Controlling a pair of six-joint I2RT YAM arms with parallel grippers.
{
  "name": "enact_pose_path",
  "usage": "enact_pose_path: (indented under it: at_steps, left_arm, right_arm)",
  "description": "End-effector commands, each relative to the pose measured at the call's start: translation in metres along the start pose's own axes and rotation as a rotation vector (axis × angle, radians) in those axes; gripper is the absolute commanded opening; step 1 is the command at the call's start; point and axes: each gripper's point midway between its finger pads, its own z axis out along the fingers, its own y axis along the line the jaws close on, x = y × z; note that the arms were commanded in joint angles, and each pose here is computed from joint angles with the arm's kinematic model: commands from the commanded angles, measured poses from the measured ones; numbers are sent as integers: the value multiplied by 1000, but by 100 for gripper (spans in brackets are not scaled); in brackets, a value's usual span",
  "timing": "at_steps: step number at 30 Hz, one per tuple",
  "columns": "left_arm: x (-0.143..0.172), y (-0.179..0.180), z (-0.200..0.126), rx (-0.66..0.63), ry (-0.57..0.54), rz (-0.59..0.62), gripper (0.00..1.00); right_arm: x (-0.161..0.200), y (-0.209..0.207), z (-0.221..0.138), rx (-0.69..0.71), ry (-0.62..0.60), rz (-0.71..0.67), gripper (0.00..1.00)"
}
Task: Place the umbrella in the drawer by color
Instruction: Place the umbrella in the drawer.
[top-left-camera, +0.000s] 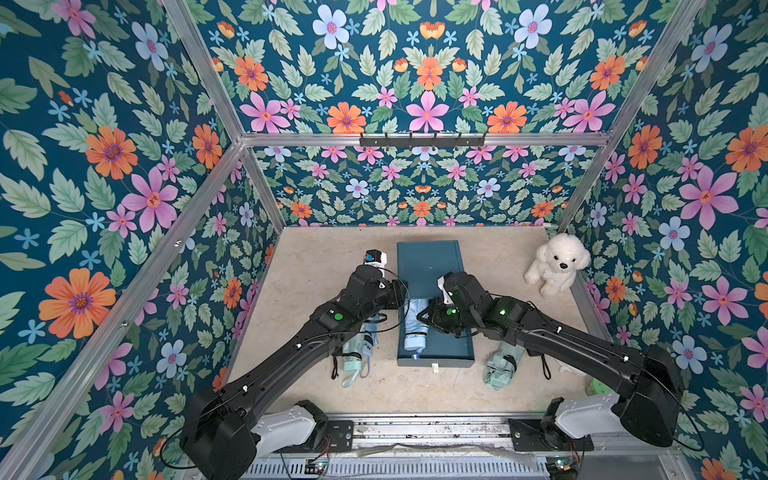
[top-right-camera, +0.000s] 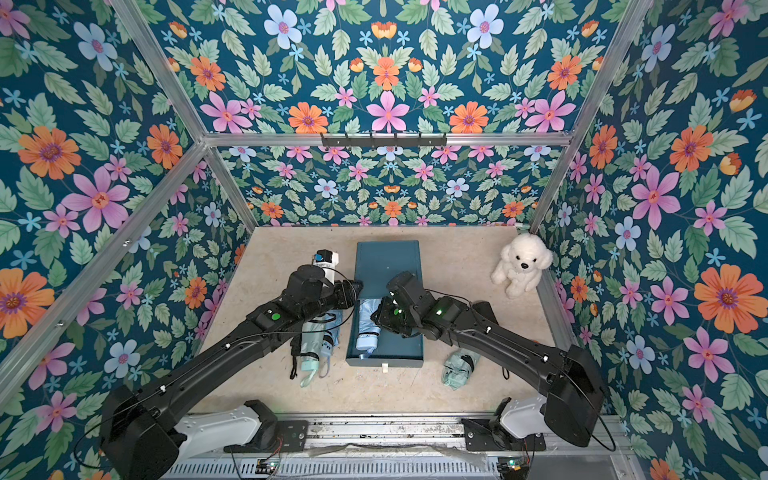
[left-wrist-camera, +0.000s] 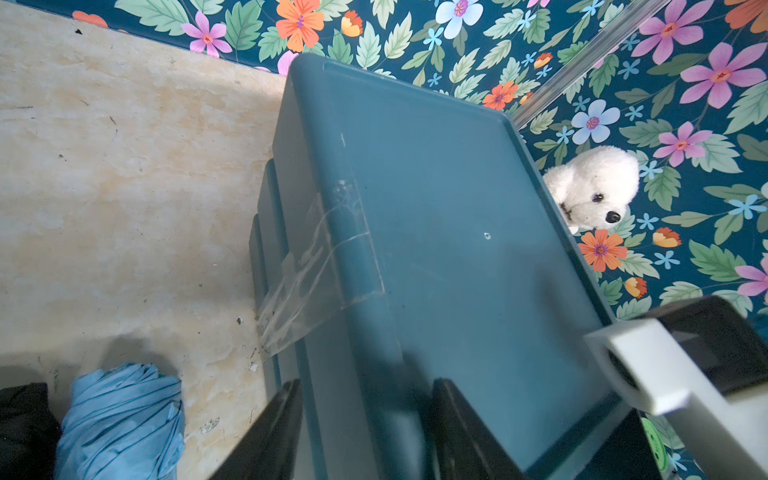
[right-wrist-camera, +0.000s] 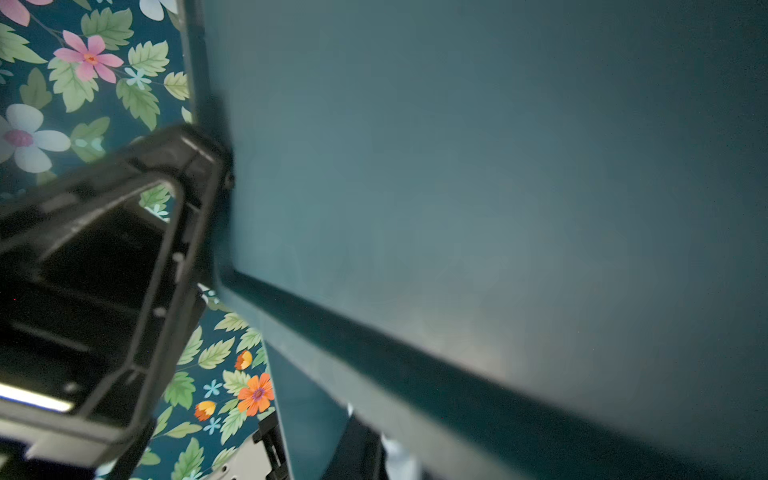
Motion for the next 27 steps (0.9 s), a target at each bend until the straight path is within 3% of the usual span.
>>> enact_pose_path:
  at_steps: [1,2,3,4,12,14,16,20,27]
  left_arm:
    - [7,1,-1,1,32,26,55]
    - [7,1,-1,0,32,26,55]
    - [7,1,-1,2,30,26,55]
    - [7,1,-1,3,32,26,55]
    - [9,1,0,4,32,4,57]
    - [9,2,-1,1,29,-5,58]
    - [8,2,-2,0,24,-9,59]
    - [6,2,-3,-2,17,-17,60]
    - [10,4,-1,-5,27,-24,59]
  right_arm:
    - [-9,-8,3,48,-63,-45,26]
    - [-7,-10,2,58,-65,-53,44]
    - [-6,-11,0,66,-69,-61,55]
    - [-7,-12,-2,72,-79,-67,60]
    - [-11,2,-48,84,-186,-149,68]
    - [-4,8,-53,73,-179,-175,63]
    - [4,11,-53,69,-170,-192,48]
    - [26,22,-46,61,-127,-251,30]
    - [38,27,-42,84,-120,-285,23]
